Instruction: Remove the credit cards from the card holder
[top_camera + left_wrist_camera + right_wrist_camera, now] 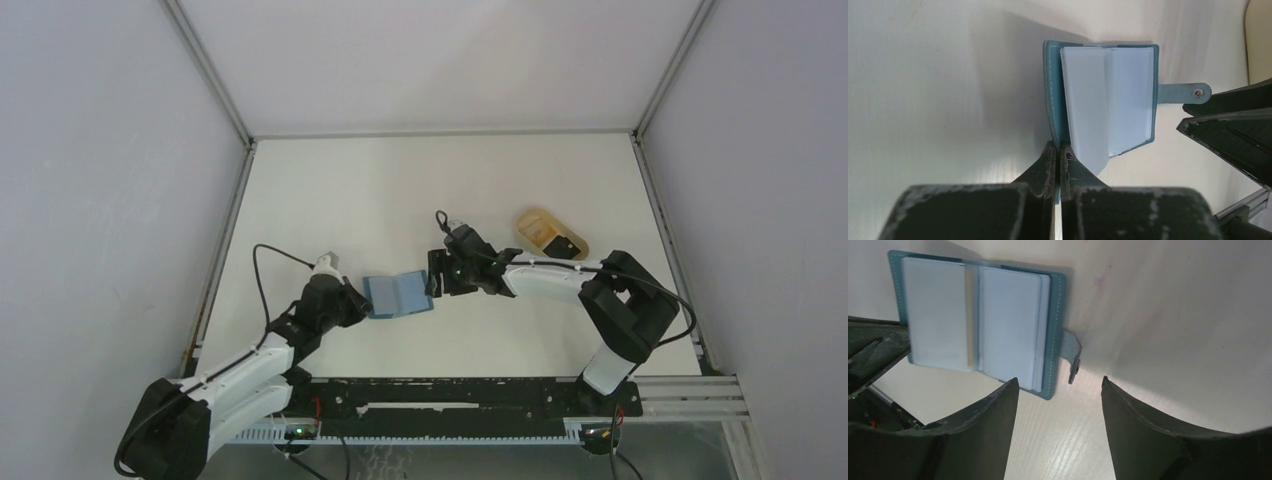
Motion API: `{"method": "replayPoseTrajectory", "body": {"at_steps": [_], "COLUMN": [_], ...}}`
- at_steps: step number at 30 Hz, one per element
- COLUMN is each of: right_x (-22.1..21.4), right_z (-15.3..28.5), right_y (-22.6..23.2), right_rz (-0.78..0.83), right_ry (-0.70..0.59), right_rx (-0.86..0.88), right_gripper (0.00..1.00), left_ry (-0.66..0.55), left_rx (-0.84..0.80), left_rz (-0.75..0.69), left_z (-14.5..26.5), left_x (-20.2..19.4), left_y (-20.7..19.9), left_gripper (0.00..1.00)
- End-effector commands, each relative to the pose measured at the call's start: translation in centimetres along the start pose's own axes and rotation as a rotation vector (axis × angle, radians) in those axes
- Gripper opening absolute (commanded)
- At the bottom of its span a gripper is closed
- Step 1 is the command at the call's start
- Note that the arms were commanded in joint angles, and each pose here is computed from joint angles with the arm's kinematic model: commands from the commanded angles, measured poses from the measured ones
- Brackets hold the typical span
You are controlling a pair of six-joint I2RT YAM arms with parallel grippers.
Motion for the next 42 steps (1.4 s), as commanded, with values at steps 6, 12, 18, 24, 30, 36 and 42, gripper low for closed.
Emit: {"method": "replayPoseTrajectory", "body": {"at_steps": [6,12,18,24,30,36,42], "right_x": [2.6,2.6,2.2,2.6,3.1,3.5,3.4], "right_z": [-1.4,-2.1,-2.6,-2.6,-2.5,-2.3,-2.3], "right_y": [0.3,0.2,0.0,-0.7,-1.5,-1.8,-1.9], "right_rz": [-0.014,-0.038,-0.051,-0.066,-0.091,-0.103,-0.104], "right_ry": [-0.084,-0.083,-0.066,-0.072,-0.076,-0.078,-0.075], "right_rx": [0.012,0.016,0.013,-0.006,-0.023,-0.021,-0.025], "right_gripper": [0.66,0.55,0.33,0.0,0.0,0.0,0.0], "left_ry": [0.025,0.027,0.025,0.017,-0.002,0.003,-0.001], "left_rx": [0.056,0.06,0.064,0.073,0.065,0.087,0.075], "left_rz": [-0.031,-0.023,-0.017,-0.014,0.014,0.014,0.026], "left_z": [0.3,0.3,0.3,0.3,0.4,0.4,0.0], "left_x": [-0.2,-0.4,-0.5,-0.6,-0.5,-0.8,-0.9], "left_y": [0.9,1.1,1.2,1.5,1.5,2.0,1.9], "left_gripper": [0.0,0.0,0.0,0.0,0.16,0.25,0.25]}}
Point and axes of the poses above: each gripper's point midway between its finger pads, its own z axis back along the fingers, its own y axis along the line the jaws close on, x = y × z, the point moved 1 cm from there along z, back along the fingers, and after that the axes turned 11 degrees about -z, right-handed, at the moved point
